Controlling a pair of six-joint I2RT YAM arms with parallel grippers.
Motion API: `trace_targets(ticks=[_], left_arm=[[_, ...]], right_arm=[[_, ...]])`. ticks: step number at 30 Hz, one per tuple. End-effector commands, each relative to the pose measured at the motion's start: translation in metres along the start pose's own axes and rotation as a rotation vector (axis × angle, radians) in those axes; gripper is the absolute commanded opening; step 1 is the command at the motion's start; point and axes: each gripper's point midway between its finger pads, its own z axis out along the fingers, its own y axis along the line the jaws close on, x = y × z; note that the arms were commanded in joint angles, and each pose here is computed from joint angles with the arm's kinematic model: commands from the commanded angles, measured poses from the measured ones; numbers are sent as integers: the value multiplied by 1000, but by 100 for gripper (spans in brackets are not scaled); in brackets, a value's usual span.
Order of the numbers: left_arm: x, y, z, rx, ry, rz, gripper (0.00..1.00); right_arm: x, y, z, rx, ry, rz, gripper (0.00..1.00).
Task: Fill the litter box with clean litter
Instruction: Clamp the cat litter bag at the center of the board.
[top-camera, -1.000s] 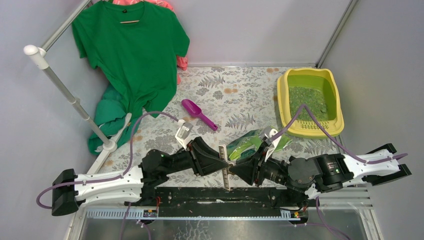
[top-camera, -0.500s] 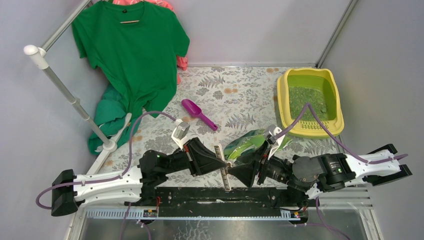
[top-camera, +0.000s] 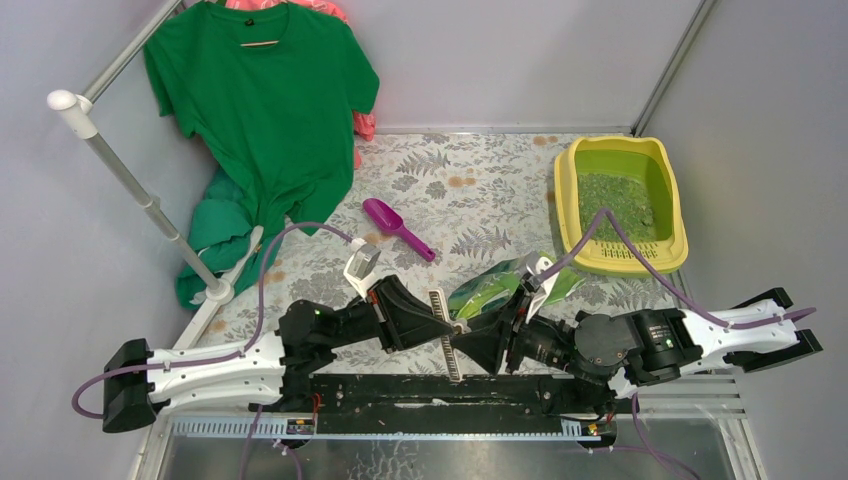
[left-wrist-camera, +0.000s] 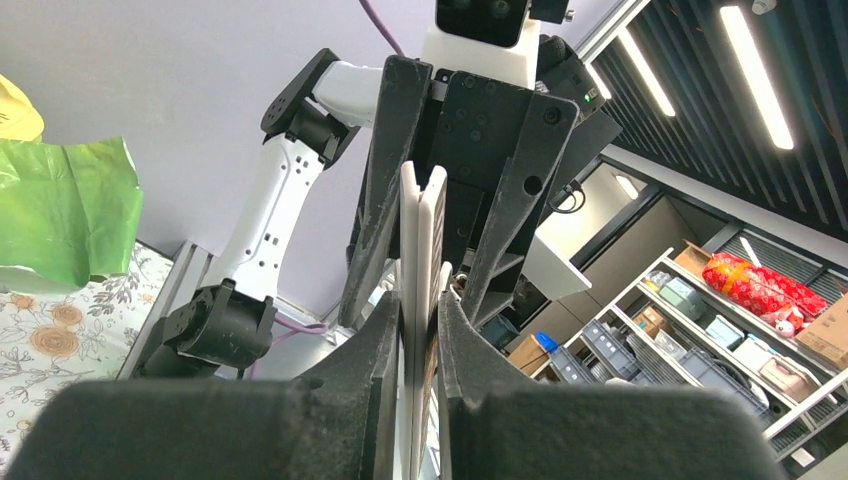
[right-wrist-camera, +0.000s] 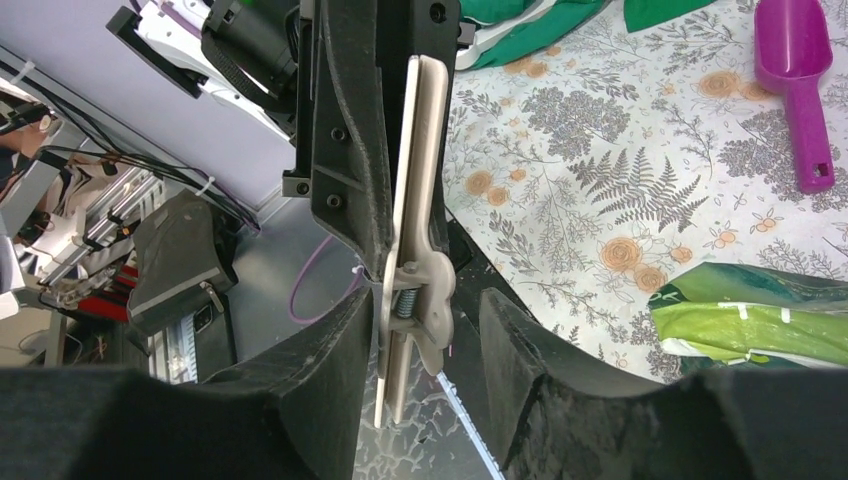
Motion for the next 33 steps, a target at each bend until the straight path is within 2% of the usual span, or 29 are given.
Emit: trace_targets(ticks=[1,5,8,9,10,12,14,19,24,29,33], left_arm=[[-5,-5,-1,23,-22,20,8],[-7,-4,-3,11,-29,28,8],[-8,-3,-3,-2,-27,35,8],[-8,-2,-3,-9,-28,38,10],[-10,-3,-4,-15,-35,41,14],[-13,-1,-6,-32,-45,47,33],[-16,-2,-7,-38,-52,53,43],[-20,-5,-7,-48,-56,70,51],[-32,-5,-8,-100,-74,122,52],[-51,38,-26,-391,-115,227,46],[-40,86,-28,-615,-20,294,36]], right_arm=[[-22,8,-3,-33,-63,39,49],[-21,9,-3,-36,-59,40,34],[-20,9,-3,-35,-54,42,13],[-20,8,-4,-36,-54,44,4],[-20,8,-4,-33,-54,47,0],[-20,6,-5,-22,-50,50,0],[-20,5,-5,-20,-49,50,0],[-18,3,-3,-3,-44,41,0],[-20,-11,-3,87,-40,30,0],[-39,-38,-16,276,-54,47,0],[-65,-59,-38,440,-78,90,0]])
